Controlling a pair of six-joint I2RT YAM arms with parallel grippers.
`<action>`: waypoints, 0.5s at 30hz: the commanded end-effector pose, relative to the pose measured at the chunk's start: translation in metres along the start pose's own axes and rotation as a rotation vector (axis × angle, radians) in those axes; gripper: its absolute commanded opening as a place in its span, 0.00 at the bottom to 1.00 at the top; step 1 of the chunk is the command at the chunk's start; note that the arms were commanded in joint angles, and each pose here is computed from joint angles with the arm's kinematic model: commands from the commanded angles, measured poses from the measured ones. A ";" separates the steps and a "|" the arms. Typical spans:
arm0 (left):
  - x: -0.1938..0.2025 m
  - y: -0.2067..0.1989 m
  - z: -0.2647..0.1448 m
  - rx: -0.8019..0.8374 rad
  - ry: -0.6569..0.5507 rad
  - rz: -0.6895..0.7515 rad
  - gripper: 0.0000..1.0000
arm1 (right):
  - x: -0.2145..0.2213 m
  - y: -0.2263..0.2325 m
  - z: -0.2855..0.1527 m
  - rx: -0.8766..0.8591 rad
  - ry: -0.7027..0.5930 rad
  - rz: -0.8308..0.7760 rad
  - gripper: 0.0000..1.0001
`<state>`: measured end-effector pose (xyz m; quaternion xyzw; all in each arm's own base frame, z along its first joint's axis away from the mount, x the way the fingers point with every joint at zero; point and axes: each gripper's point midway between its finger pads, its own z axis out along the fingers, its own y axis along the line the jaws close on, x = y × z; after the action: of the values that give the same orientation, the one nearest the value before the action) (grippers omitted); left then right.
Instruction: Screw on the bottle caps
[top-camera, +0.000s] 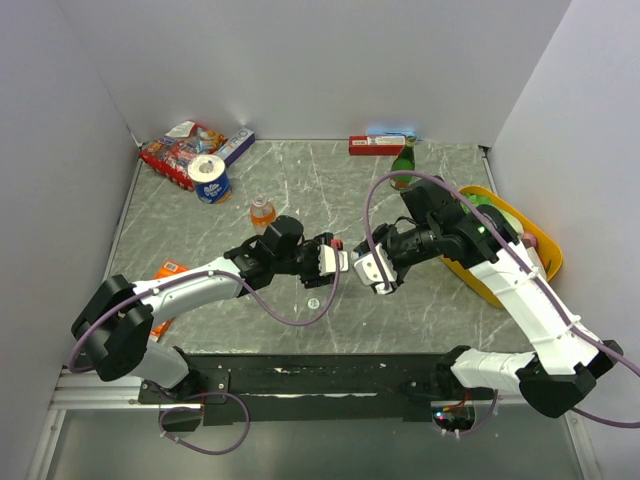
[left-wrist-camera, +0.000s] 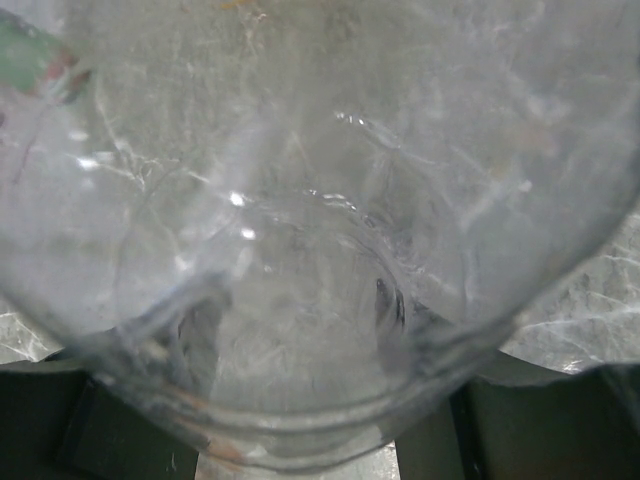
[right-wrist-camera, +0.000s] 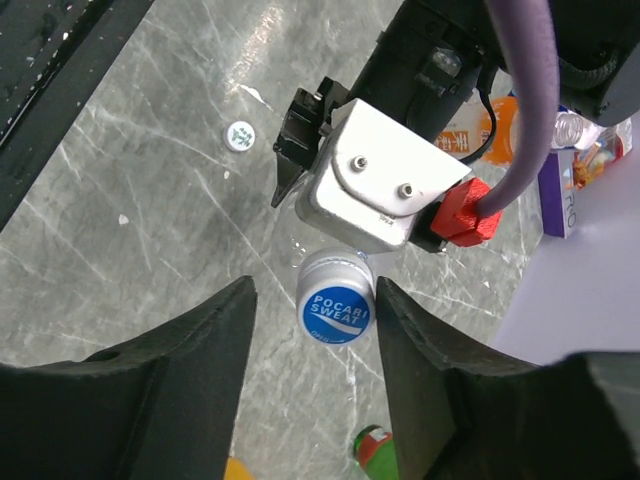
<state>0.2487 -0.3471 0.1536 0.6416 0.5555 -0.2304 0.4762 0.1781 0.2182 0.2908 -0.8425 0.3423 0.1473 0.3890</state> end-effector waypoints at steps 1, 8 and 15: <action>-0.027 0.012 -0.002 -0.023 -0.063 0.070 0.01 | -0.005 -0.002 0.000 -0.008 -0.009 -0.019 0.53; -0.029 0.020 -0.003 -0.067 -0.075 0.088 0.01 | 0.005 0.001 0.006 -0.034 0.018 0.024 0.43; -0.046 0.046 0.001 -0.285 -0.152 -0.009 0.01 | 0.032 -0.021 0.022 0.038 0.099 0.371 0.13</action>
<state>0.2607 -0.3448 0.1548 0.6328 0.5600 -0.1964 0.4975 0.1939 0.2224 0.2839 -0.8318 0.3788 0.1408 0.3804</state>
